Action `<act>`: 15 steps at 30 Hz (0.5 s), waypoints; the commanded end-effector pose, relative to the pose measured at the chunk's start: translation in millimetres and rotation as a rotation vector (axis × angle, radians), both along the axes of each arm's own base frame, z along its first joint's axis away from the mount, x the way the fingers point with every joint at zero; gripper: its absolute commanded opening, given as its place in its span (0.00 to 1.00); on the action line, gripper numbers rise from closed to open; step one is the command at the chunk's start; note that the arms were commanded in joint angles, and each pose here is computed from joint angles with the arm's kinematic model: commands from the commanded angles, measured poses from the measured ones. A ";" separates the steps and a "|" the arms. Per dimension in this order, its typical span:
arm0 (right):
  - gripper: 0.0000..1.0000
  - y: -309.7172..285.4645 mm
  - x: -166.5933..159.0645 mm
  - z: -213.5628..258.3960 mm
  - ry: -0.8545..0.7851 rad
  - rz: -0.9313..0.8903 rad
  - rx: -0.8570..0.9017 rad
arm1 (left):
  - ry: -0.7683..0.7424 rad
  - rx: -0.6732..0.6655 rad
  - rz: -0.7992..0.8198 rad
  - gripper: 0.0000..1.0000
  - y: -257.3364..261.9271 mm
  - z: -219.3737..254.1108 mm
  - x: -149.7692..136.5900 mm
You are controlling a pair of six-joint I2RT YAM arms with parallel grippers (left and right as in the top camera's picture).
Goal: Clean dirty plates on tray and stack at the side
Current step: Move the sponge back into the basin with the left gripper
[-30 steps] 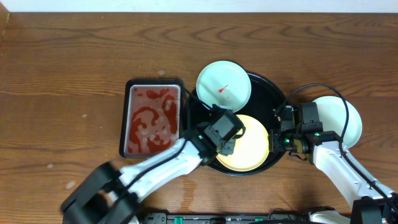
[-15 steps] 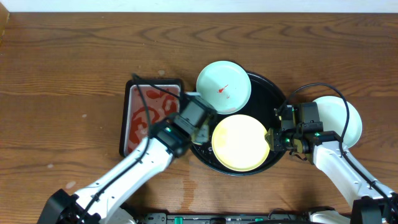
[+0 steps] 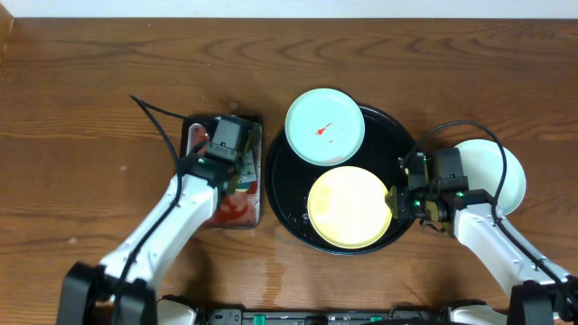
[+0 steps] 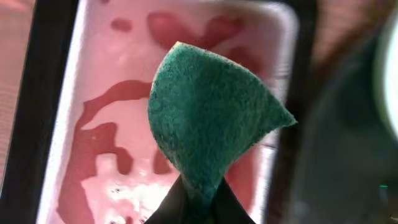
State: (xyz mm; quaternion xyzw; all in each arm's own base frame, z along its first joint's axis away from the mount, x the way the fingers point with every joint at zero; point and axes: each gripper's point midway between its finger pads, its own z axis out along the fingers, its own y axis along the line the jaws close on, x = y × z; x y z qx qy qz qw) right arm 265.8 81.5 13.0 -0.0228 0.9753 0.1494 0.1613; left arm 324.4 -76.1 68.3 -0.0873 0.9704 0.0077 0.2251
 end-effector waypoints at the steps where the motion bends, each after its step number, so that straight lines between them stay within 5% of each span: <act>1: 0.35 3.9 -3.8 -6.9 0.029 -0.001 0.025 | 0.067 0.035 0.005 0.08 14.3 -25.0 0.0; 7: 0.32 4.0 -5.3 -13.3 0.050 0.000 0.021 | 0.130 0.010 -0.002 0.09 15.9 -48.9 0.3; 10: 0.29 4.1 -4.6 -13.0 0.046 0.000 0.022 | 0.140 0.013 -0.002 0.48 16.2 -51.3 -1.2; 12: 0.28 4.3 -3.5 -12.7 0.042 0.000 0.022 | 0.140 0.014 -0.002 0.58 16.3 -51.2 -1.3; 15: 0.28 4.3 -3.3 -12.6 0.040 0.000 0.023 | 0.144 0.015 -0.002 0.61 16.6 -51.5 -2.3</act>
